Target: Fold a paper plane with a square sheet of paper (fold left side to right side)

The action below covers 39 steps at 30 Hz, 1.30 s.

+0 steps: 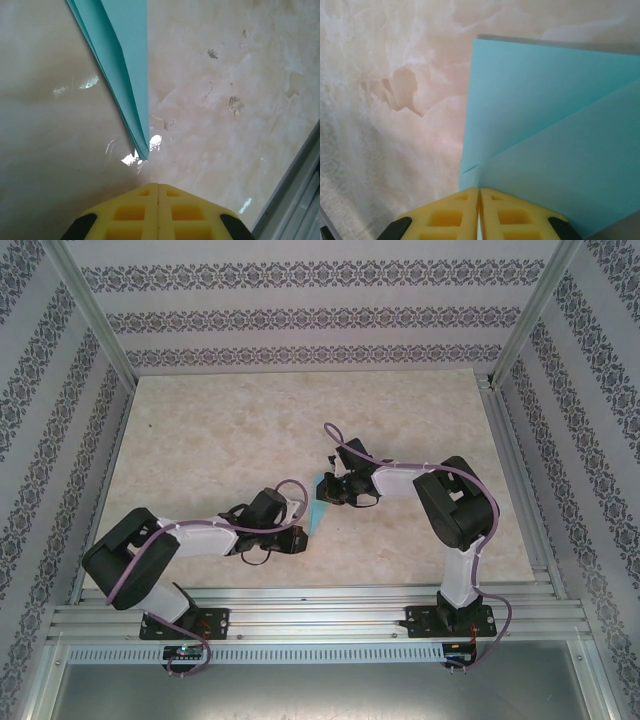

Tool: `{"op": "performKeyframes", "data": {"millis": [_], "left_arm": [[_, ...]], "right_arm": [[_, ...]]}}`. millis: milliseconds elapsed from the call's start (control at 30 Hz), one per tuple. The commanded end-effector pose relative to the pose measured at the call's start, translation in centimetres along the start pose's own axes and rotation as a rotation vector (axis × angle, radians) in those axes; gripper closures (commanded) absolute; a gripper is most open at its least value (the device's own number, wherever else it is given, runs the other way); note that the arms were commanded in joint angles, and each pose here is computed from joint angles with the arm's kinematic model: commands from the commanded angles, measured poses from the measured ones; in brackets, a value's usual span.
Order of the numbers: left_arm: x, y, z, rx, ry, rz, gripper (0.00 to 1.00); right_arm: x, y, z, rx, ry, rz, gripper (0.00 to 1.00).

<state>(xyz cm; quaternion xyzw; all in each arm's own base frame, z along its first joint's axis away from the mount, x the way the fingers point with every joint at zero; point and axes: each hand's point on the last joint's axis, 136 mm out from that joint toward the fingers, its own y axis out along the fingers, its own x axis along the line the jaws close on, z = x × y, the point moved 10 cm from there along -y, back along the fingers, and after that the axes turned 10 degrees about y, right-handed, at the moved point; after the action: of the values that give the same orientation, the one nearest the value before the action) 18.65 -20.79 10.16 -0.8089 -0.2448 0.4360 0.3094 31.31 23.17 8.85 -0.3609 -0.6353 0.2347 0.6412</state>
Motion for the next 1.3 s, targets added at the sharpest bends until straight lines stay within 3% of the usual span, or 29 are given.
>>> {"op": "performKeyframes", "data": {"millis": [0, 100, 267, 333, 500, 633, 800, 1000, 1267], "left_arm": [[-1.0, -1.9, -1.9, -0.062, -0.014, 0.045, 0.94], [-1.2, -2.8, -3.5, -0.104, -0.023, 0.056, 0.94], [0.0, -4.5, -5.2, -0.178, -0.091, 0.005, 0.8], [0.8, -5.4, -5.7, -0.219, -0.124, -0.035, 0.69], [2.4, -8.0, -6.5, -0.316, -0.198, -0.174, 0.61], [3.2, -9.4, -6.5, -0.362, -0.23, -0.34, 0.55], [3.6, -9.6, -6.2, -0.372, -0.239, -0.391, 0.49], [4.0, -9.0, -5.8, -0.353, -0.239, -0.379, 0.47], [3.9, -9.1, -5.7, -0.353, -0.23, -0.369, 0.46]], "right_arm": [[-2.4, 0.8, 0.0, -0.016, 0.036, 0.089, 0.89], [-1.5, 0.2, -0.2, -0.03, 0.027, 0.058, 0.88], [0.4, -2.8, -0.6, -0.093, -0.016, 0.055, 0.75], [1.3, -4.7, -0.7, -0.135, -0.048, 0.089, 0.7], [2.5, -8.1, 0.5, -0.227, -0.123, 0.285, 0.58], [3.8, -8.0, 2.1, -0.27, -0.168, 0.427, 0.46], [5.2, -5.7, 3.4, -0.3, -0.193, 0.499, 0.34], [5.9, -3.0, 3.0, -0.277, -0.209, 0.56, 0.36], [4.5, -2.5, 3.2, -0.24, -0.184, 0.585, 0.56]]}}
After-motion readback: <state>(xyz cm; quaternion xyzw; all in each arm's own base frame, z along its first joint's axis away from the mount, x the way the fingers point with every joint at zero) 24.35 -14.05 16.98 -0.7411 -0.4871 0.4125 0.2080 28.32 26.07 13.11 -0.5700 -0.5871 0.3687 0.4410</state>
